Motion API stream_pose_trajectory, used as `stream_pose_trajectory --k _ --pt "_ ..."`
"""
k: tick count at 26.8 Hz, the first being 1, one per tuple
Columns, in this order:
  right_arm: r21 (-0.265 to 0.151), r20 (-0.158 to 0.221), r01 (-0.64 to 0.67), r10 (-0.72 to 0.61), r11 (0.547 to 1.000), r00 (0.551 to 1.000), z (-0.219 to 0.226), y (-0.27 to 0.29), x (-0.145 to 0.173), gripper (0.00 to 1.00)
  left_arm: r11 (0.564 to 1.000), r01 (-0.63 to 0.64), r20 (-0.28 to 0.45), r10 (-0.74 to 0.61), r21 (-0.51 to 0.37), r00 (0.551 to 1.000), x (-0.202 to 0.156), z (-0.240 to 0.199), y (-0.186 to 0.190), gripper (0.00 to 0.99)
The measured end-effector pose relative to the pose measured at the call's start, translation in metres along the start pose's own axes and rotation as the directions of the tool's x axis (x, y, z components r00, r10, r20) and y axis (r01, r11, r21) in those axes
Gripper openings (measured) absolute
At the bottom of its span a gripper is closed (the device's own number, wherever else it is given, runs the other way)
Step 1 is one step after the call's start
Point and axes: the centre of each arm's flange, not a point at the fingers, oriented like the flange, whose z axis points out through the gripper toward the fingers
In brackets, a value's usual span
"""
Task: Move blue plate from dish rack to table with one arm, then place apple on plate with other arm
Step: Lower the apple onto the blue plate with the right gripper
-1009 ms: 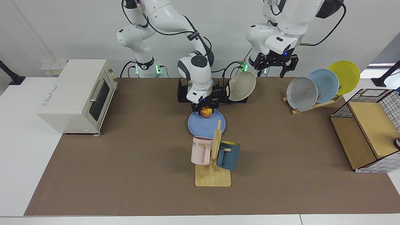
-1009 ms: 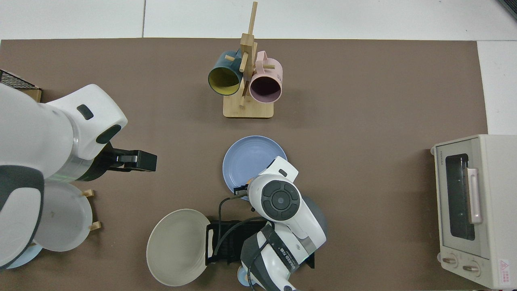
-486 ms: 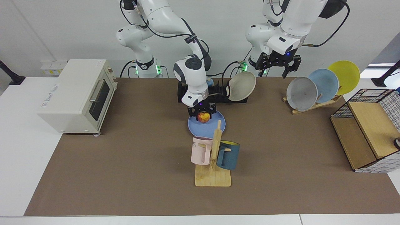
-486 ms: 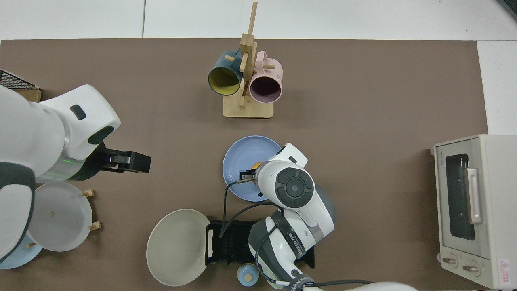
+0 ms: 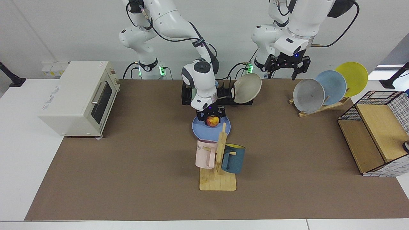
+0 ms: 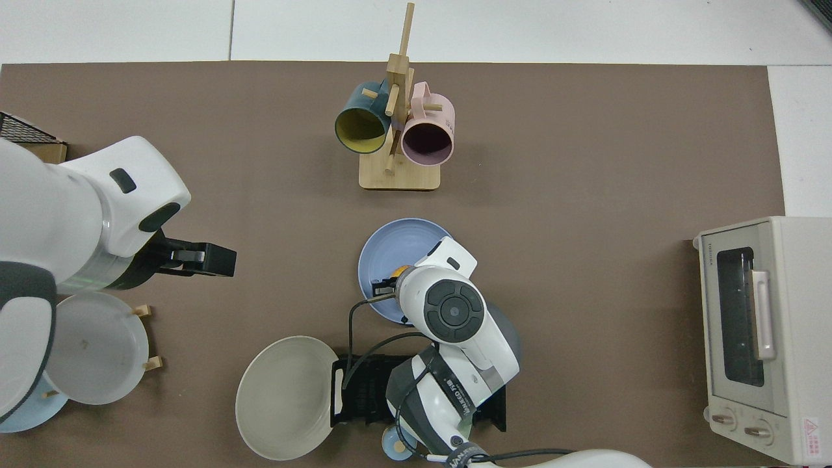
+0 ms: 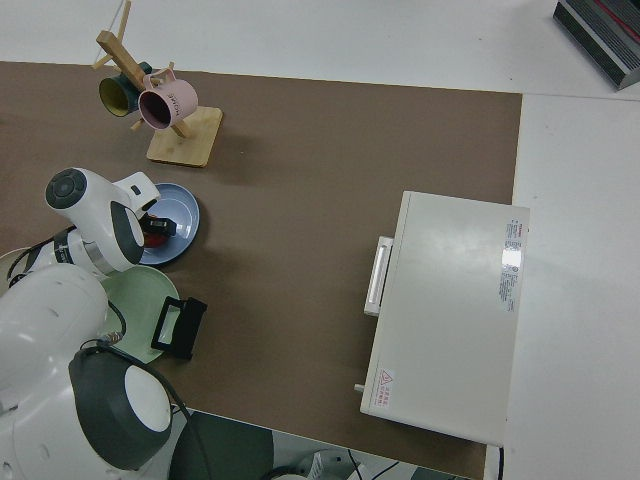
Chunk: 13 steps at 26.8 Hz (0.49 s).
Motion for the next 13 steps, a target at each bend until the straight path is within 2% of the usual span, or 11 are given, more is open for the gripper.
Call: stream_pose_trajectory --k 6,7,8,9,11,13 --pt "0.0 0.001 -0.006 0.006 1.0 1.0 0.0 0.0 0.0 0.75 1.0 -0.003 -0.001 0.003 0.001 1.0 0.0 0.0 0.001 0.991" --pt "0.0 0.001 -0.012 0.012 1.0 1.0 0.0 0.0 0.0 0.82 1.0 -0.002 -0.003 0.002 0.0 1.0 0.0 -0.001 0.001 0.991" --pt "0.0 0.001 -0.019 0.019 1.0 1.0 0.001 0.0 0.0 0.84 1.0 -0.002 -0.008 0.002 0.0 1.0 0.0 -0.004 0.0 0.991" --pt "0.0 0.001 -0.028 0.028 1.0 1.0 0.0 0.0 0.0 0.93 1.0 -0.001 -0.015 0.001 -0.002 1.0 0.0 -0.008 0.0 0.991" --pt "0.002 -0.004 -0.04 0.04 0.999 0.999 -0.002 0.0 0.002 1.0 1.0 0.001 -0.019 -0.001 -0.005 1.0 0.001 -0.016 -0.002 0.991" --pt "0.006 -0.013 -0.046 0.046 0.999 0.999 -0.006 0.001 0.006 1.0 1.0 0.005 -0.022 -0.005 -0.008 1.0 0.004 -0.022 -0.005 0.991"
